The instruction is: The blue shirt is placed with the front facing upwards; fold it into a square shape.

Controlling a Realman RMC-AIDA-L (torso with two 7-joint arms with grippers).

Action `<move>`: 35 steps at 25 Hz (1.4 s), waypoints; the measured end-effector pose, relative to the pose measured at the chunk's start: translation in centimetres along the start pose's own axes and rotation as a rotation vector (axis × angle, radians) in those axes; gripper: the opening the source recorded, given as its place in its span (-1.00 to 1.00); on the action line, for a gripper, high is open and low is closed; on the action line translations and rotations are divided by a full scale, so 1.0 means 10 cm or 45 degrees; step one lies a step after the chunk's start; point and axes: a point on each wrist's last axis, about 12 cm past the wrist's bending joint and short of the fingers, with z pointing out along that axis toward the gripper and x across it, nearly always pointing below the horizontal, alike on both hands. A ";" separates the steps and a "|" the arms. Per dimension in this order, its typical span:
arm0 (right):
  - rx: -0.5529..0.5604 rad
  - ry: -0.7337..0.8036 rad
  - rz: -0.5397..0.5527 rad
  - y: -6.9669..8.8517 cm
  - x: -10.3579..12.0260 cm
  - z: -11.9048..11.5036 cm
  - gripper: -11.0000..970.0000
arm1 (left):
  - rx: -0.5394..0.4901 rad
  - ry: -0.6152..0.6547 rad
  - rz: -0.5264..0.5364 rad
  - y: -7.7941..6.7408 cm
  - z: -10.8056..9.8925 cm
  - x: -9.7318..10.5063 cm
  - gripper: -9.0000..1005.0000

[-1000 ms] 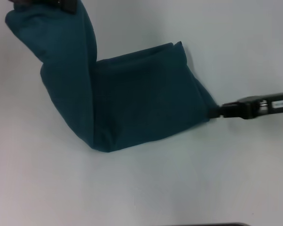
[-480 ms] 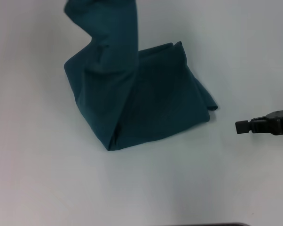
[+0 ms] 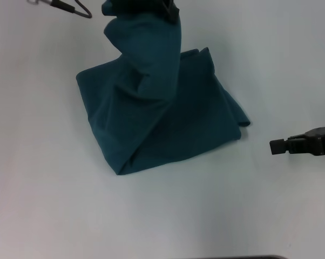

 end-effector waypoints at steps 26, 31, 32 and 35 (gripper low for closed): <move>-0.001 0.029 -0.007 0.01 -0.02 0.01 -0.95 | 0.221 -0.146 -0.041 -0.18 0.41 -0.07 -0.44; 0.005 0.019 0.012 0.01 -0.07 -0.04 -0.94 | 0.290 -0.229 -0.022 -0.06 0.09 0.01 0.18; -0.002 0.012 0.010 0.02 -0.11 -0.05 -0.94 | 0.307 -0.254 -0.029 -0.01 -0.02 0.04 0.25; -0.056 -0.031 -0.015 0.09 -0.29 -0.06 -0.94 | 0.364 -0.340 -0.100 0.21 -0.30 0.21 0.47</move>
